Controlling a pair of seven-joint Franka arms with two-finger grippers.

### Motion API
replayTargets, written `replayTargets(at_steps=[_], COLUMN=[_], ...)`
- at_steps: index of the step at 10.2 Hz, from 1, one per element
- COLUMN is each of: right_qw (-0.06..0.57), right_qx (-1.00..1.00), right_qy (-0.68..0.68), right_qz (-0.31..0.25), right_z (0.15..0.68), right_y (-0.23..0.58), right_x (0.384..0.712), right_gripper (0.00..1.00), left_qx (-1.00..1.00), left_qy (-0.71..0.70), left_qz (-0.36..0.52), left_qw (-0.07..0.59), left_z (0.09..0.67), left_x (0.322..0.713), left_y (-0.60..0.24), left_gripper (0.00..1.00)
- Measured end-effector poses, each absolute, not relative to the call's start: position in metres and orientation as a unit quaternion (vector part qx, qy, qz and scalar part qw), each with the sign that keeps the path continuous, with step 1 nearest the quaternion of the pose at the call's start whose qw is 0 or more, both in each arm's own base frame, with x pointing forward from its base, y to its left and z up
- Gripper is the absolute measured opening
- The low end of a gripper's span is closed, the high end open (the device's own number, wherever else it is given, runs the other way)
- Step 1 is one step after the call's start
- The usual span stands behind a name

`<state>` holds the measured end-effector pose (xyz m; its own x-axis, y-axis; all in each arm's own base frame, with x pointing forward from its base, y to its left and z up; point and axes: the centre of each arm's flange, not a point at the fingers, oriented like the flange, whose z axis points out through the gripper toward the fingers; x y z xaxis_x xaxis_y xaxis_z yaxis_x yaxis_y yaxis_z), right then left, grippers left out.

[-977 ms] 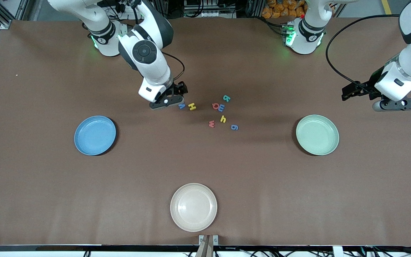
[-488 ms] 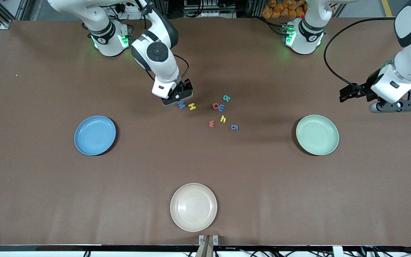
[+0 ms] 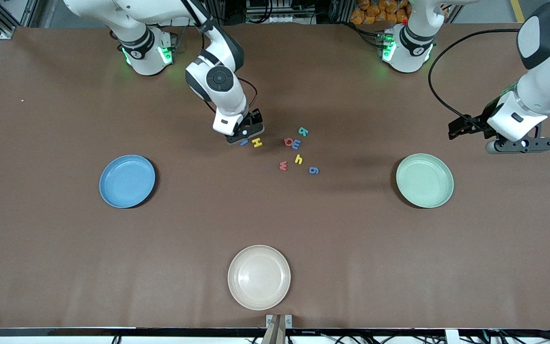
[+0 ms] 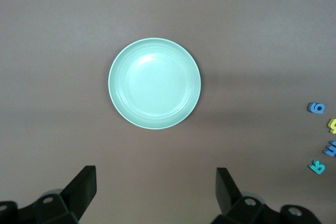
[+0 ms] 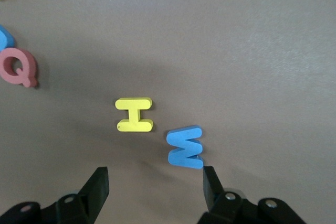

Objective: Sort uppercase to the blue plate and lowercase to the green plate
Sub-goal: 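Lower the right gripper and grasp the blue foam W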

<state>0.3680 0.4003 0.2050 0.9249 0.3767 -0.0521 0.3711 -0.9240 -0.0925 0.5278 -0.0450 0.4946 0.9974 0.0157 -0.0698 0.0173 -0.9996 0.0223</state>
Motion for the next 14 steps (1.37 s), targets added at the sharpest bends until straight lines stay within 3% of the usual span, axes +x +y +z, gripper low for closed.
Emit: replayTargets(at_steps=[10, 13, 14], right_qw=[0.034, 0.035, 0.033], right_qx=[-0.977, -0.977, -0.977], right_qy=[-0.207, -0.210, -0.211], right_qz=[0.026, 0.024, 0.024], right_z=[0.189, 0.177, 0.175], right_y=[0.394, 0.391, 0.390], right_x=[0.368, 0.368, 0.368], right_gripper=[0.72, 0.66, 0.60], left_qx=[0.999, 0.999, 0.999], left_qy=[0.000, -0.007, -0.008], left_qz=[-0.016, -0.014, -0.013], left_qw=[0.038, 0.038, 0.038], left_z=[0.485, 0.478, 0.478], left_x=[0.537, 0.540, 0.541], left_y=[-0.071, -0.083, -0.083], left_gripper=[1.00, 1.00, 1.00])
